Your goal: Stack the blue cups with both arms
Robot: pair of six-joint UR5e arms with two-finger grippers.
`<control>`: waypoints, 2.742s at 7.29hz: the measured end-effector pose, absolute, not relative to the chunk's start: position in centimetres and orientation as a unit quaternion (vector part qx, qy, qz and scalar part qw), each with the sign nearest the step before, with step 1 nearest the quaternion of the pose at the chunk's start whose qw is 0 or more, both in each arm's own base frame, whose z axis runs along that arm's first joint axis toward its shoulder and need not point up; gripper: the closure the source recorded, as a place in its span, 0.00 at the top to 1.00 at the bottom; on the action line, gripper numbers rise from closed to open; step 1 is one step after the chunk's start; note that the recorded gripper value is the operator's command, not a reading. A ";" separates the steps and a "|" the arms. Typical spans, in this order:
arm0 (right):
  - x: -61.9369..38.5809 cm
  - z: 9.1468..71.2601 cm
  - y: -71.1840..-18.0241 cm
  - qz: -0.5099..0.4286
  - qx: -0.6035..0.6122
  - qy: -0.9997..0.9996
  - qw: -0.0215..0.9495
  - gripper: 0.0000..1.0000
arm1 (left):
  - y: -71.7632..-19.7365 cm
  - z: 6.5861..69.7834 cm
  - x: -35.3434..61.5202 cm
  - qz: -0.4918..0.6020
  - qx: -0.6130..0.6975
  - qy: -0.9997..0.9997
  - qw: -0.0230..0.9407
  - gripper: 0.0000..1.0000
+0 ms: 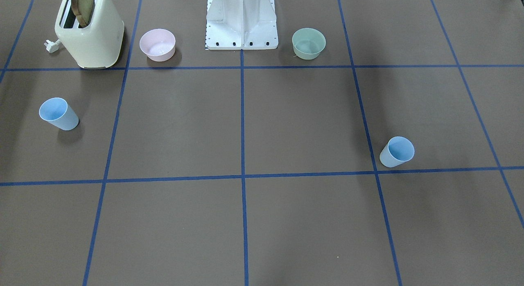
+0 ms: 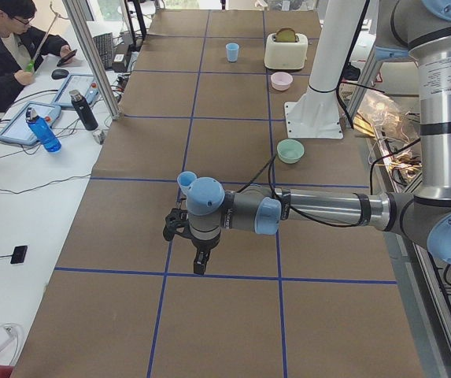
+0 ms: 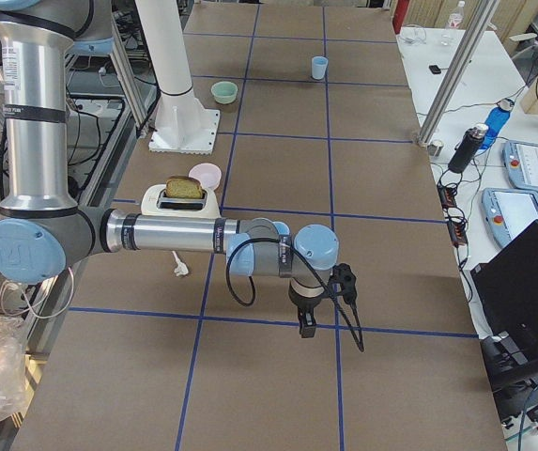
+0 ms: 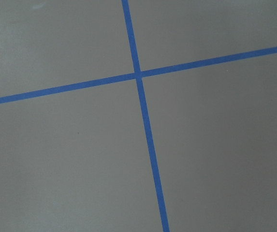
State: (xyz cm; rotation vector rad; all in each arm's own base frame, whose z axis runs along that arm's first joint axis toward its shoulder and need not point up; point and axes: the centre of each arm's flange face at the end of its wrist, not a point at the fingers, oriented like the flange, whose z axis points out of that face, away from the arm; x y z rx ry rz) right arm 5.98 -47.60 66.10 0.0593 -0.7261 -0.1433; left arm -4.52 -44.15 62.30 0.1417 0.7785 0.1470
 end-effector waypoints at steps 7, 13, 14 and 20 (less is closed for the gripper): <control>7.1 58.7 -49.4 -0.088 0.110 -0.345 0.928 1.00 | -47.7 56.7 -4.6 0.104 0.162 0.376 0.907 1.00; 6.0 54.0 -52.5 -0.077 0.156 -0.353 0.919 1.00 | -53.6 50.3 2.2 0.098 0.196 0.407 0.887 0.99; 4.6 53.7 -52.7 -0.068 0.153 -0.358 0.919 1.00 | -53.6 49.5 6.2 0.051 0.161 0.429 0.888 0.99; 2.5 53.9 -52.7 -0.055 0.146 -0.362 0.919 1.00 | -54.3 47.6 24.6 -0.002 0.123 0.405 0.906 0.65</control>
